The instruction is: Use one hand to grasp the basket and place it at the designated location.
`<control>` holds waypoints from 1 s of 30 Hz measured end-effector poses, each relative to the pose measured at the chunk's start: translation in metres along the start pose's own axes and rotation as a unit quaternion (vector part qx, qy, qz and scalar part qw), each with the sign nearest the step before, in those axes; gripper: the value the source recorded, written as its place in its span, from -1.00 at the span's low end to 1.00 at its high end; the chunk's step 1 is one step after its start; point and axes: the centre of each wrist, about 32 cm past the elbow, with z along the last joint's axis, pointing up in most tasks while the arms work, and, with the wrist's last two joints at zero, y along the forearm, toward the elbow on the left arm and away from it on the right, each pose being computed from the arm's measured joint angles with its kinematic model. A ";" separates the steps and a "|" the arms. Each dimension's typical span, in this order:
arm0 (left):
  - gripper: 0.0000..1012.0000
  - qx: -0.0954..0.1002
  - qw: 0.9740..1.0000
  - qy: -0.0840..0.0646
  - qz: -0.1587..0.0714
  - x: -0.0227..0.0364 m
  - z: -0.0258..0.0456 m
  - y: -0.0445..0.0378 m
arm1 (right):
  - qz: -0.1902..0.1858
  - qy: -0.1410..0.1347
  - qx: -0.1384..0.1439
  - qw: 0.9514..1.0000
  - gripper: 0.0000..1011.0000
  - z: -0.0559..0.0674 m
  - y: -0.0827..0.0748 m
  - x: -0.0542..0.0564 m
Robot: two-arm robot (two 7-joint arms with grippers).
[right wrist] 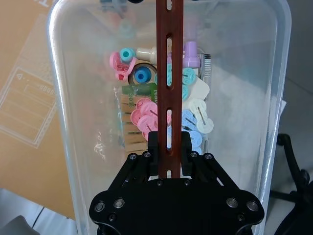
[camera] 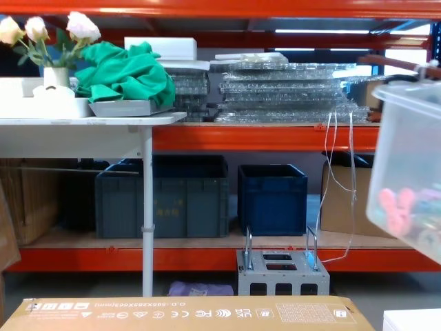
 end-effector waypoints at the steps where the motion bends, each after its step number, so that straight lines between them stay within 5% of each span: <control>1: -1.00 0.000 1.000 0.000 0.000 0.0000 0.0000 0.0000 | -0.001 -0.013 0.004 1.000 -0.53 0.006 0.000 0.002; 9: -1.00 0.000 1.000 0.000 0.000 0.0000 0.0000 0.0000 | -0.002 -0.085 0.029 0.996 -0.53 0.044 0.001 0.010; 14: -1.00 0.000 1.000 0.000 0.000 0.0000 0.0000 0.0000 | -0.010 -0.145 0.048 0.988 -0.53 0.073 -0.001 0.011; 20: -1.00 0.000 1.000 0.000 0.000 0.0000 0.0000 0.0000 | -0.019 -0.195 0.064 0.979 -0.53 0.093 -0.002 0.009; 30: -1.00 0.000 1.000 0.000 0.000 0.0000 0.0000 0.0000 | -0.028 -0.321 0.105 0.941 -0.53 0.135 0.001 -0.001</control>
